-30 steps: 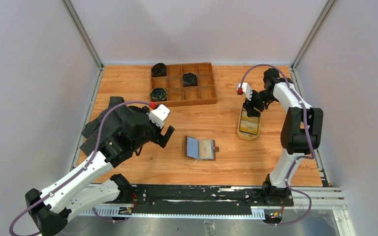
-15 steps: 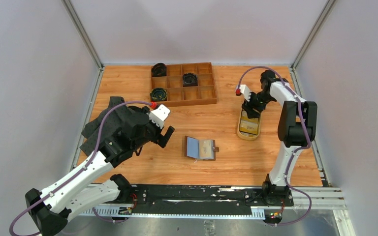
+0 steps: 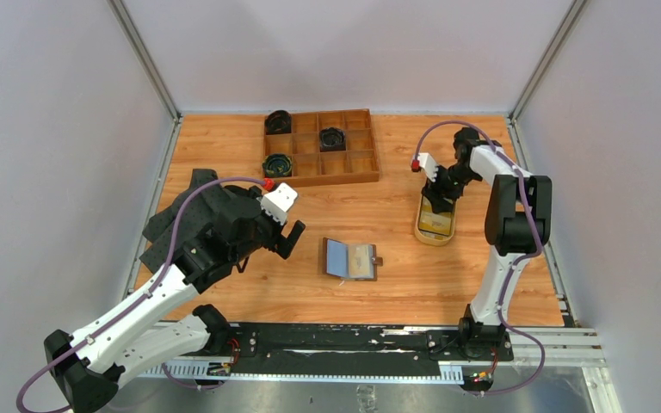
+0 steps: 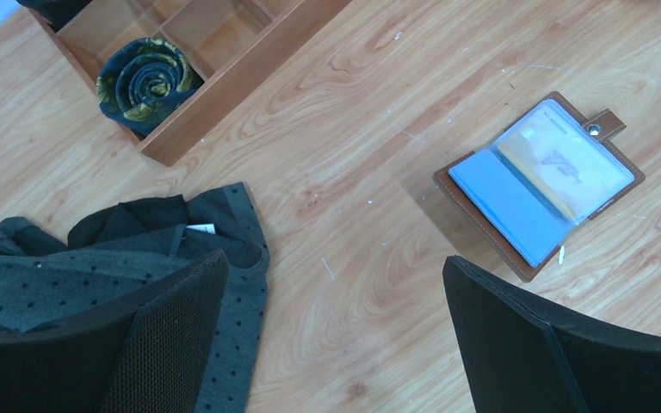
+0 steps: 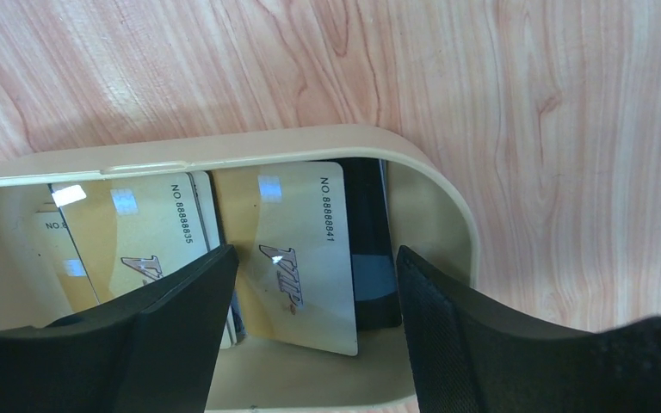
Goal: Put the credit cards into the card holder
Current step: Pick up the credit card from the storage box.
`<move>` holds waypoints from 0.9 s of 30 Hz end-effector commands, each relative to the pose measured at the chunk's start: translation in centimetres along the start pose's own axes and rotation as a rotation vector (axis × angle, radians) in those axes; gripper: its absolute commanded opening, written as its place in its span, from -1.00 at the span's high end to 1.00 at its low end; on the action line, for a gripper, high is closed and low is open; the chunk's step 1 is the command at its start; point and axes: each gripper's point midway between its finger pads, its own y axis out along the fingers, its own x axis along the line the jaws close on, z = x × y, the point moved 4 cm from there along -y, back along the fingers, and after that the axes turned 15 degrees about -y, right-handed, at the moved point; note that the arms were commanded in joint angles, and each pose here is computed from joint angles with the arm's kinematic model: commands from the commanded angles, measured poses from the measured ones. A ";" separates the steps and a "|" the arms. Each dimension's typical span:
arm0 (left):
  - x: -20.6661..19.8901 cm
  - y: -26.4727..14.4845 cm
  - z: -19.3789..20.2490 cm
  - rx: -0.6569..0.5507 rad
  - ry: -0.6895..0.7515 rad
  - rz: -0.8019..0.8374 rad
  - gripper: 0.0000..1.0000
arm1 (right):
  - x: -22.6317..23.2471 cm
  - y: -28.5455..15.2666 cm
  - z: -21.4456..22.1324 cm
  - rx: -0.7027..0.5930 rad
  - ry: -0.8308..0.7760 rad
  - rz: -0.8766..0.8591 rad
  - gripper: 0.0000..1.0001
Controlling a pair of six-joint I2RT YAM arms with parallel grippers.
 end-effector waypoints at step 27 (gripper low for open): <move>0.1 0.2 0.7 0.021 0.015 0.005 -1.00 | 2.3 -0.5 -0.4 -0.003 -0.025 0.020 0.31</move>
